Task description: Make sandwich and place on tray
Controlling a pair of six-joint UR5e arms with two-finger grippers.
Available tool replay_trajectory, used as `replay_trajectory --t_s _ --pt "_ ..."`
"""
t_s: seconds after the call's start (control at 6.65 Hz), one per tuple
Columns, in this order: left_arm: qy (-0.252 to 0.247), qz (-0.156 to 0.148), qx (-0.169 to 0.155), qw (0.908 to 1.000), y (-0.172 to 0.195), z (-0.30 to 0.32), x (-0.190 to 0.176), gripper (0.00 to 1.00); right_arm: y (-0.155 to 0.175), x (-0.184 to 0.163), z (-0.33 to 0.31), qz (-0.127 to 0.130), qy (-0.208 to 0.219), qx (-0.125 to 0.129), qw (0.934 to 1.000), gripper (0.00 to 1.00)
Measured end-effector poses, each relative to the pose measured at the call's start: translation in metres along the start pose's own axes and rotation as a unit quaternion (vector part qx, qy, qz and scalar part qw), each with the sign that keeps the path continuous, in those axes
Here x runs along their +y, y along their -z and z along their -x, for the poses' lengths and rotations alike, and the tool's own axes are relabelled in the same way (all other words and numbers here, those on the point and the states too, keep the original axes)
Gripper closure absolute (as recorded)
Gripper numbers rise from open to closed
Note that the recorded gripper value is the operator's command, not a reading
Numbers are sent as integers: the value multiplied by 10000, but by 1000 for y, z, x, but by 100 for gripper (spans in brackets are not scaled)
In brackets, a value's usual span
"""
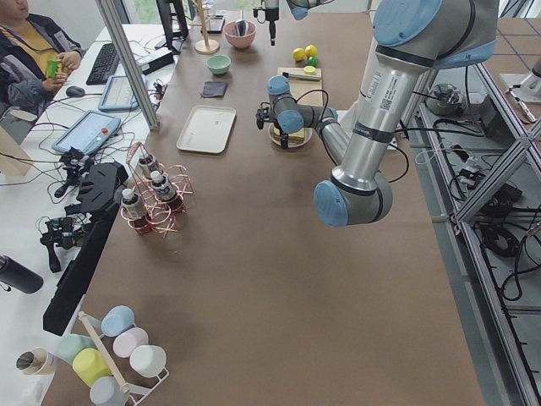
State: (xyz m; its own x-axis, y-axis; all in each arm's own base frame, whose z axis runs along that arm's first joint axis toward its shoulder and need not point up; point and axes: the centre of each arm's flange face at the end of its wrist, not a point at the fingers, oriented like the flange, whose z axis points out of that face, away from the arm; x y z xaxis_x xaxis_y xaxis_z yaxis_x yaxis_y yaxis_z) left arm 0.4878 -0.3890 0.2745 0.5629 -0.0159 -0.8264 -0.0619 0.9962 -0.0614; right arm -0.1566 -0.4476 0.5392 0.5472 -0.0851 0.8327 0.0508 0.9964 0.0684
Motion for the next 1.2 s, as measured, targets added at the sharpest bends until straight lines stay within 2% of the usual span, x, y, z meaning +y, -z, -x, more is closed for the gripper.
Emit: replay_trajectory --t_s 0.15,0.3,0.45,0.6,0.75,1.2 --pt "-4 12 -13 10000 -2 -1 1 28 5 -3 -11 14 69 366 9993 0" --pt "-35 51 -21 10000 -7 -3 5 29 15 -6 -20 73 164 782 9968 0" --pt "-80 88 -49 9999 -14 -6 11 29 32 -10 -28 162 265 1061 9939 0" --pt "-114 83 -97 9999 -22 -9 15 31 45 -15 -32 242 340 1202 9919 0" --pt "-152 71 -113 9998 -30 -13 17 37 51 -18 -32 275 369 1248 9911 0" --pt "-174 67 -124 9997 -44 -15 14 42 55 -20 -30 278 375 1244 9911 0"
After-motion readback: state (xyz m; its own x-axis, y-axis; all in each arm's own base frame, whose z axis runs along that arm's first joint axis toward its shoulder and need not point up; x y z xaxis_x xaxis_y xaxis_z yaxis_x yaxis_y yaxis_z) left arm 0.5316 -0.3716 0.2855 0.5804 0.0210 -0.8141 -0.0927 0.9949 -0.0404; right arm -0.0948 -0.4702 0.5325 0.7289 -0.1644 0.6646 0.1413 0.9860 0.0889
